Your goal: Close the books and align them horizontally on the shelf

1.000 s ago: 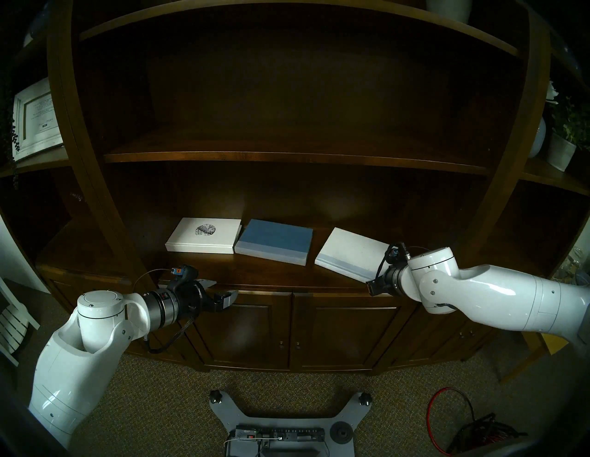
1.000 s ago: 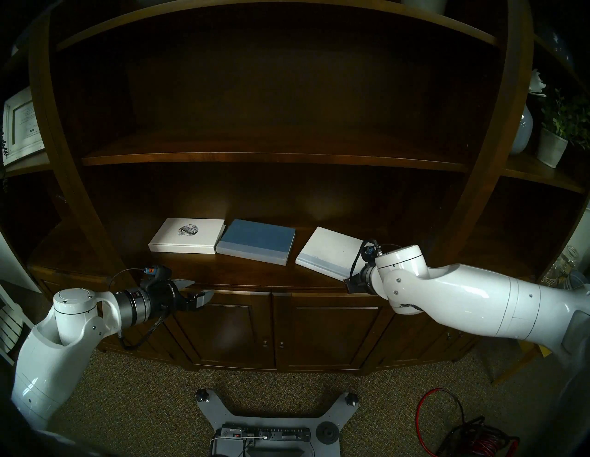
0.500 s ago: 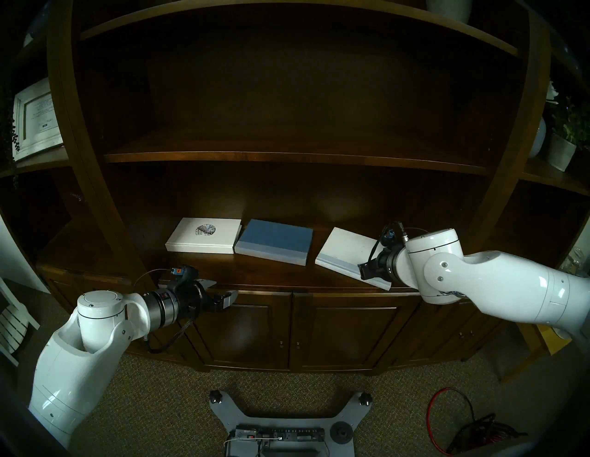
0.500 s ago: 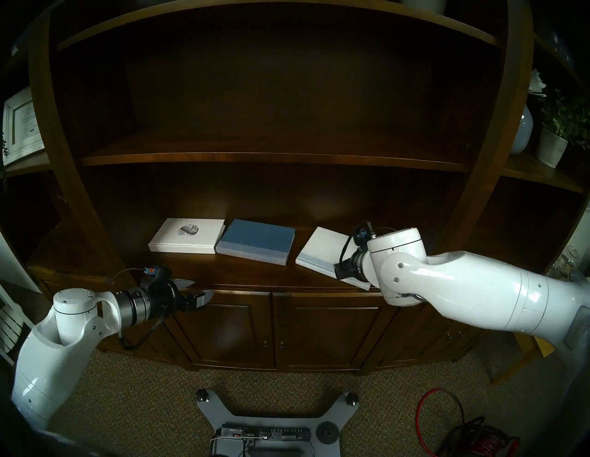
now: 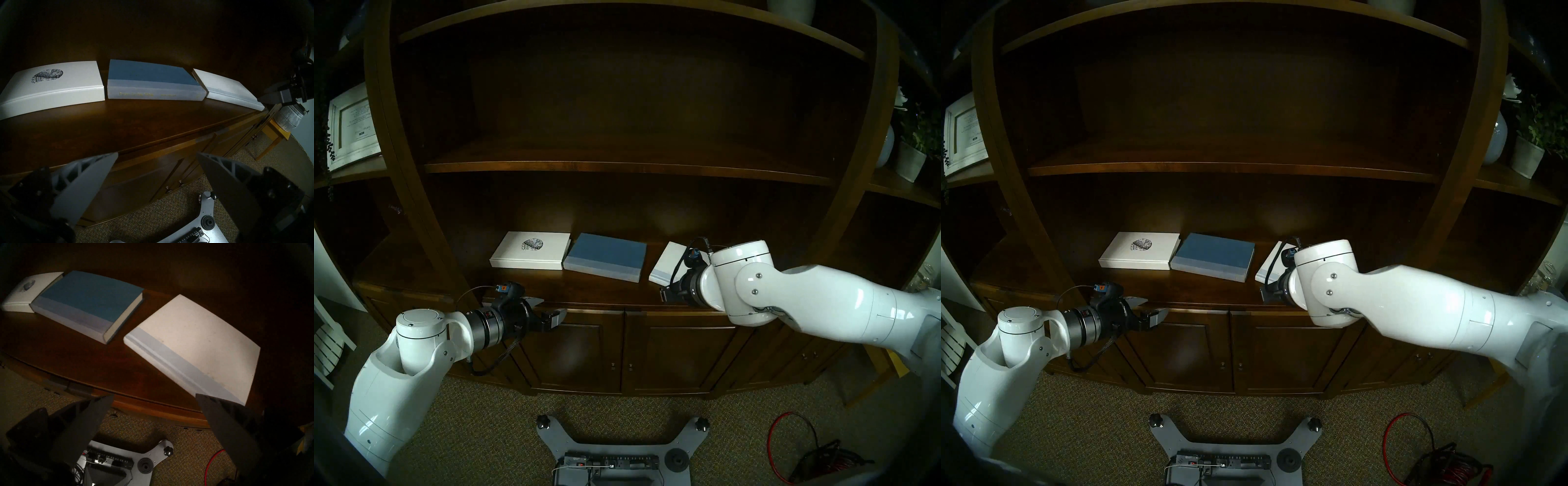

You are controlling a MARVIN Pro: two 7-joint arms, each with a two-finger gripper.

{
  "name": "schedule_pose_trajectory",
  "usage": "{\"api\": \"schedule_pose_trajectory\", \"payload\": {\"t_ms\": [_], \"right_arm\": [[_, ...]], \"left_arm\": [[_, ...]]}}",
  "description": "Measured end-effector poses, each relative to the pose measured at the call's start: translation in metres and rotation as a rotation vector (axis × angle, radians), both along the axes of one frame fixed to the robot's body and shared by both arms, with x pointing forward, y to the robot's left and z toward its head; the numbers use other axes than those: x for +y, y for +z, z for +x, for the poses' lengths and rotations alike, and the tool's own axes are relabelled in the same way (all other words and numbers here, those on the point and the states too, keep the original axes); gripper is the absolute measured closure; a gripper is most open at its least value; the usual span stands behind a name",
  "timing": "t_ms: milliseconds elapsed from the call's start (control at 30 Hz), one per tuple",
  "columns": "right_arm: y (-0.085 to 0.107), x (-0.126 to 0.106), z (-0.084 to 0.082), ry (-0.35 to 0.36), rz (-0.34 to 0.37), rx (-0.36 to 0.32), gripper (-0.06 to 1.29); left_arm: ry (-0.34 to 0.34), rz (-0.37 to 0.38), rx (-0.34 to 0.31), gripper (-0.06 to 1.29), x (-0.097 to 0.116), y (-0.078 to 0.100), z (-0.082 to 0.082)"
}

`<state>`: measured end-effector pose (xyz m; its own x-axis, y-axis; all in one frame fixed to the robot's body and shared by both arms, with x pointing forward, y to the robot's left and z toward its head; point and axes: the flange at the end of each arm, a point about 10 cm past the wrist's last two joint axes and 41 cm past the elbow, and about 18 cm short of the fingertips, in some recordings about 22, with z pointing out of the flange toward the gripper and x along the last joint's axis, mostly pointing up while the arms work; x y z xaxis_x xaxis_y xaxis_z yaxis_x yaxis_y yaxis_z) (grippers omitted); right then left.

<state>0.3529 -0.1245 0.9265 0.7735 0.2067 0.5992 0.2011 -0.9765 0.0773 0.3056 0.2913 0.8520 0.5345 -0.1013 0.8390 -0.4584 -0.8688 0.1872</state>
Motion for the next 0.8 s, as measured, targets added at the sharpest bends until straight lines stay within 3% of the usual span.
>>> {"api": "schedule_pose_trajectory", "payload": {"t_ms": [333,800], "right_arm": [[-0.007,0.015,0.014,-0.098,0.015,0.104,-0.03],[-0.019,-0.008,0.033,-0.218,-0.013,0.159,-0.03]], "left_arm": [[0.000,0.000,0.000,-0.03,0.000,0.000,0.000],[0.000,0.000,-0.001,-0.03,0.000,0.000,0.000]]}}
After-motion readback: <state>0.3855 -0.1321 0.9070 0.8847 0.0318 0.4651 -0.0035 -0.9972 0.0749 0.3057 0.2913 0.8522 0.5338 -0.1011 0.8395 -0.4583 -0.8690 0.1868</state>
